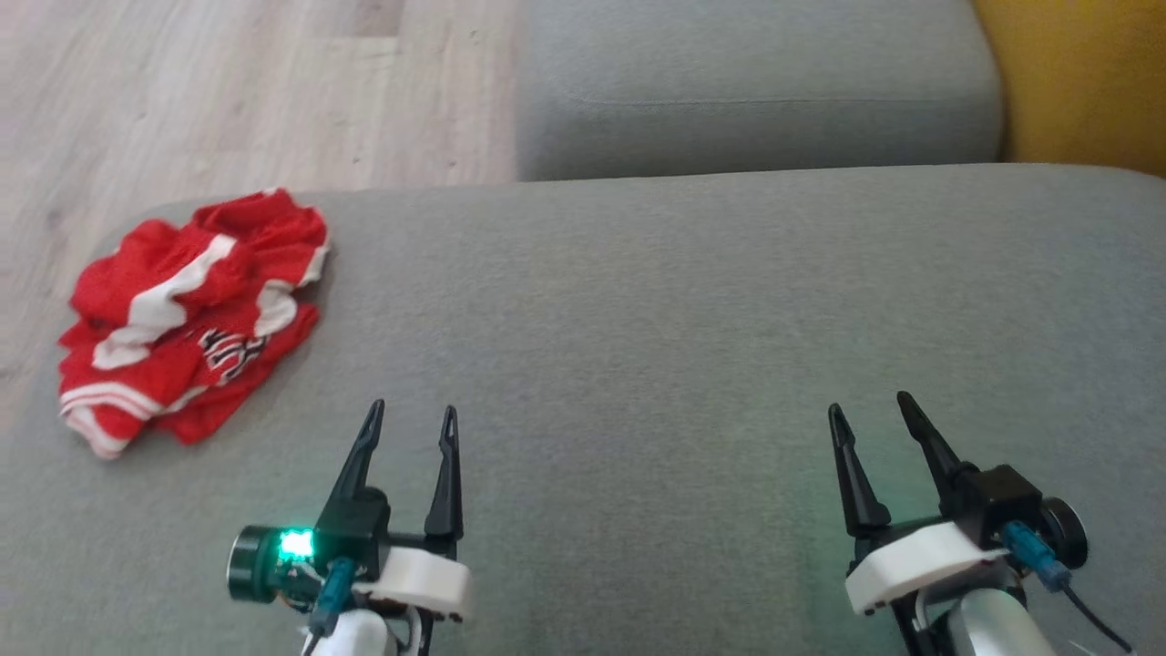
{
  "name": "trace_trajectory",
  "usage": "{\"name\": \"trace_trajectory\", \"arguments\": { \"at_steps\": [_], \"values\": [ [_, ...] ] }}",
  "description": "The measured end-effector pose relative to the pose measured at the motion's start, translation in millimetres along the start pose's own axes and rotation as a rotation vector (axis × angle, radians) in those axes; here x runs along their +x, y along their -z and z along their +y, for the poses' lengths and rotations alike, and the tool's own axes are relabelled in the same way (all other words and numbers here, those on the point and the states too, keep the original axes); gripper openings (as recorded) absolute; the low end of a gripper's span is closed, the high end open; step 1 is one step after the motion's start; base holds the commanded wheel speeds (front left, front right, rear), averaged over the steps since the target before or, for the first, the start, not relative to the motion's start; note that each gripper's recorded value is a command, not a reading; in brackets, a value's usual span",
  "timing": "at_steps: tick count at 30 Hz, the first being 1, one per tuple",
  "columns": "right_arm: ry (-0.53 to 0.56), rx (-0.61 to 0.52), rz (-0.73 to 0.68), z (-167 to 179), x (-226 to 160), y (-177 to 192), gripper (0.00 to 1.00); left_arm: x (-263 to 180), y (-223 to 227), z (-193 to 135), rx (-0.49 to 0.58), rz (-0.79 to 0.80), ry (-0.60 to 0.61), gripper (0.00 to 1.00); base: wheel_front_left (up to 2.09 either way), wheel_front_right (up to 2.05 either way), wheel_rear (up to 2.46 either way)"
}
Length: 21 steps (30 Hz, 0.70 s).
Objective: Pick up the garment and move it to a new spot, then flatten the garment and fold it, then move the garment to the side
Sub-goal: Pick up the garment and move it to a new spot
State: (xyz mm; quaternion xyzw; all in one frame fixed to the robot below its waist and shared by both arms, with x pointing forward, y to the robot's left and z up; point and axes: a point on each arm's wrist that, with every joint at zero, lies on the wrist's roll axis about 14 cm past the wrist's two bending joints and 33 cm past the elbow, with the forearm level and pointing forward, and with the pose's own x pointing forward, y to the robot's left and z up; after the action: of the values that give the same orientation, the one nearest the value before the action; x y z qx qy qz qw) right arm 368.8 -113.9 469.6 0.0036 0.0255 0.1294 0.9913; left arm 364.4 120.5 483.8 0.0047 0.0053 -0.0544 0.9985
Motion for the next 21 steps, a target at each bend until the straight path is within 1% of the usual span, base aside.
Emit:
{"name": "trace_trajectory", "arguments": {
  "at_steps": [9,21],
  "values": [
    [-0.128,-0.005,0.026,38,26,8,1.0,-16,1,44,-0.007,0.003,-0.145,1.0,0.0,0.0,0.0],
    [-0.385,-0.023,0.019,124,61,5,1.0,-71,-1,117,-0.015,-0.004,-0.414,1.0,0.0,0.0,0.0]
  ]
}}
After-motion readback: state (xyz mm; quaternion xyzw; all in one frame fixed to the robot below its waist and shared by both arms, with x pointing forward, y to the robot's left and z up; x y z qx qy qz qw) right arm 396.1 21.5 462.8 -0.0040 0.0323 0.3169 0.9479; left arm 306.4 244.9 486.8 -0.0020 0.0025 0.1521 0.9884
